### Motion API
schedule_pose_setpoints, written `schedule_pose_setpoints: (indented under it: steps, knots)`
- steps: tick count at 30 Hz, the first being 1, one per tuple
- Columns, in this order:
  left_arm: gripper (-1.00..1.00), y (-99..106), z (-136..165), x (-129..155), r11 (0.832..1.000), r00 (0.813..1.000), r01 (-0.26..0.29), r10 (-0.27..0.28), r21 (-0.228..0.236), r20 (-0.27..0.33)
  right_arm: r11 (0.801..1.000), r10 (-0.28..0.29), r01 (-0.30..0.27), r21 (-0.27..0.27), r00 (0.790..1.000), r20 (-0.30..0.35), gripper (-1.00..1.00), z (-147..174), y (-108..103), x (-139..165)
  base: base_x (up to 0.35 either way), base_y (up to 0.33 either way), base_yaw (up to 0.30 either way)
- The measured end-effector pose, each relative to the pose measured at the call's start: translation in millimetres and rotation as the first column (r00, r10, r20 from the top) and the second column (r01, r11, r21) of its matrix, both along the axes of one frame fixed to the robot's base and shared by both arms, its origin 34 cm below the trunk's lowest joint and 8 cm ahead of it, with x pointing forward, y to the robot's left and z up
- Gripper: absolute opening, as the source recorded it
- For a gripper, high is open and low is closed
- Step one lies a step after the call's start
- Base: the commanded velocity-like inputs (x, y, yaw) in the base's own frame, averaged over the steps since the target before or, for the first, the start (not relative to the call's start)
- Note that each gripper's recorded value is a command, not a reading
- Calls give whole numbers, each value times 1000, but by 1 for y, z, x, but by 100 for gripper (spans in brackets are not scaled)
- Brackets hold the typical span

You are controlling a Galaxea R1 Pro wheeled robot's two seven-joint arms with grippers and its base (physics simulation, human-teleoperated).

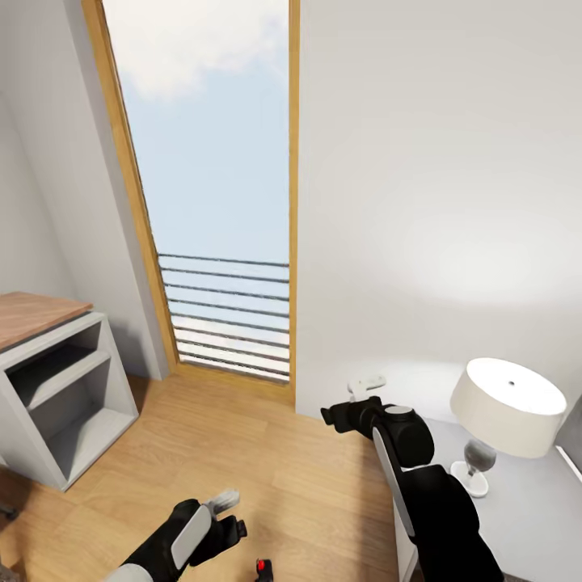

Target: Attach the digital camera to the camera tripod in the bedroom.

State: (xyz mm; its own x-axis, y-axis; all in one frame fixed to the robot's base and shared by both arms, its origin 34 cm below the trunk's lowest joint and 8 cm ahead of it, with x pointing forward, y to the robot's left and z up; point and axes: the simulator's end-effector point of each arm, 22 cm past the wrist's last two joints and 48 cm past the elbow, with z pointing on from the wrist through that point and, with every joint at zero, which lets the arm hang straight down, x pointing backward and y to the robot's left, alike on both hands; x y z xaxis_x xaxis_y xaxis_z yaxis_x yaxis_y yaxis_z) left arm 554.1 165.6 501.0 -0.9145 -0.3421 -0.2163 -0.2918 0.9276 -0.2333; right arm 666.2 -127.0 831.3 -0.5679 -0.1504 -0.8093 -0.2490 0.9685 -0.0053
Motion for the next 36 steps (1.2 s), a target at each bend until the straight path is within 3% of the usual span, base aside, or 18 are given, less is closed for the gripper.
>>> schedule_pose_setpoints:
  steps: [13, 22, 30, 36]
  knots:
    - [100, -1, -14, 13, 999, 1000, -28, 29, -30, 12, 1000, 7, -7, -1, 1000, 5, 100, -23, 3, -3, 0, 0, 0]
    - [100, -1, -10, 39, 998, 999, -29, 31, -50, 33, 1000, 0, 0, 1, 999, 43, 100, -21, -1, 7, 0, 0, 0]
    - [100, 4, -41, 25, 998, 998, -60, 60, -34, 7, 1000, -3, 3, 2, 999, 51, 100, -33, -2, 7, 0, 0, 0]
    - [100, -6, -59, 16, 998, 998, -59, 59, -32, -4, 1000, -3, 2, 3, 999, 49, 100, -47, -2, 4, 0, 0, 0]
